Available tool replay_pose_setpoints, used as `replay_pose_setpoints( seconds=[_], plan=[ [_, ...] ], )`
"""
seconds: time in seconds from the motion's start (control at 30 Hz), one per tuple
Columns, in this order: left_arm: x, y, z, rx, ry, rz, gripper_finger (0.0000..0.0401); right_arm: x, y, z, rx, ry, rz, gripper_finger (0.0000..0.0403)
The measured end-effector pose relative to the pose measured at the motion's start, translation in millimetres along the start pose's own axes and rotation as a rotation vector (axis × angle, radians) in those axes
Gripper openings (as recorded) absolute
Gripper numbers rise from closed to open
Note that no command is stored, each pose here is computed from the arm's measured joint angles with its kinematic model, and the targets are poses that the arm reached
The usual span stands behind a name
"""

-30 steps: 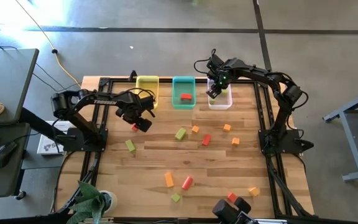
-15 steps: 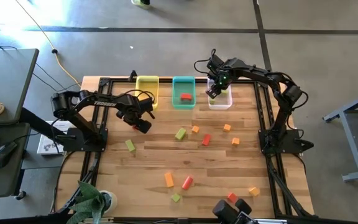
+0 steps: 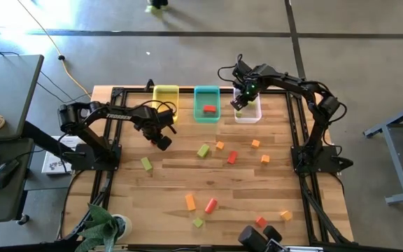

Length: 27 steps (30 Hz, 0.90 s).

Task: Sort & place blocks by color
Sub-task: Put the orange block into the green bin

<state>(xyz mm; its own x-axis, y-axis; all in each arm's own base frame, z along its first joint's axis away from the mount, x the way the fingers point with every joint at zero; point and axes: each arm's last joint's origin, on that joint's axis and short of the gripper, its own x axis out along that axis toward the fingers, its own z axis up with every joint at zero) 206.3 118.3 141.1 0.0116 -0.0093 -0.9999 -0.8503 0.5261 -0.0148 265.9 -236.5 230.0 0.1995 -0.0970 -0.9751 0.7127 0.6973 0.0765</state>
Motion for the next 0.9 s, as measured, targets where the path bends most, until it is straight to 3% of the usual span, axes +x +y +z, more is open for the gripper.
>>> replay_pose_setpoints(
  seconds=[0.17, 0.53, 0.7, 0.9],
  plan=[
    [-22.9, -13.0, 18.2, 0.059, -0.083, -0.077, 0.0035, -14.4, 9.2, 9.0, -0.023, -0.049, 0.009, 0.0140],
    [-86.0, -31.3, 69.0, 0.182, -0.426, -0.270, 0.0035, -49.7, 20.7, 28.2, -0.005, -0.176, 0.030, 0.0140],
    [-99.5, -29.7, 87.5, 0.196, -0.591, -0.382, 0.0035, -63.7, 22.4, 34.8, 0.026, -0.229, 0.041, 0.0140],
    [-103.3, -26.0, 107.6, 0.232, -0.757, -0.407, 0.0036, -74.4, 23.6, 40.6, 0.074, -0.282, 0.055, 0.0140]
  ],
)
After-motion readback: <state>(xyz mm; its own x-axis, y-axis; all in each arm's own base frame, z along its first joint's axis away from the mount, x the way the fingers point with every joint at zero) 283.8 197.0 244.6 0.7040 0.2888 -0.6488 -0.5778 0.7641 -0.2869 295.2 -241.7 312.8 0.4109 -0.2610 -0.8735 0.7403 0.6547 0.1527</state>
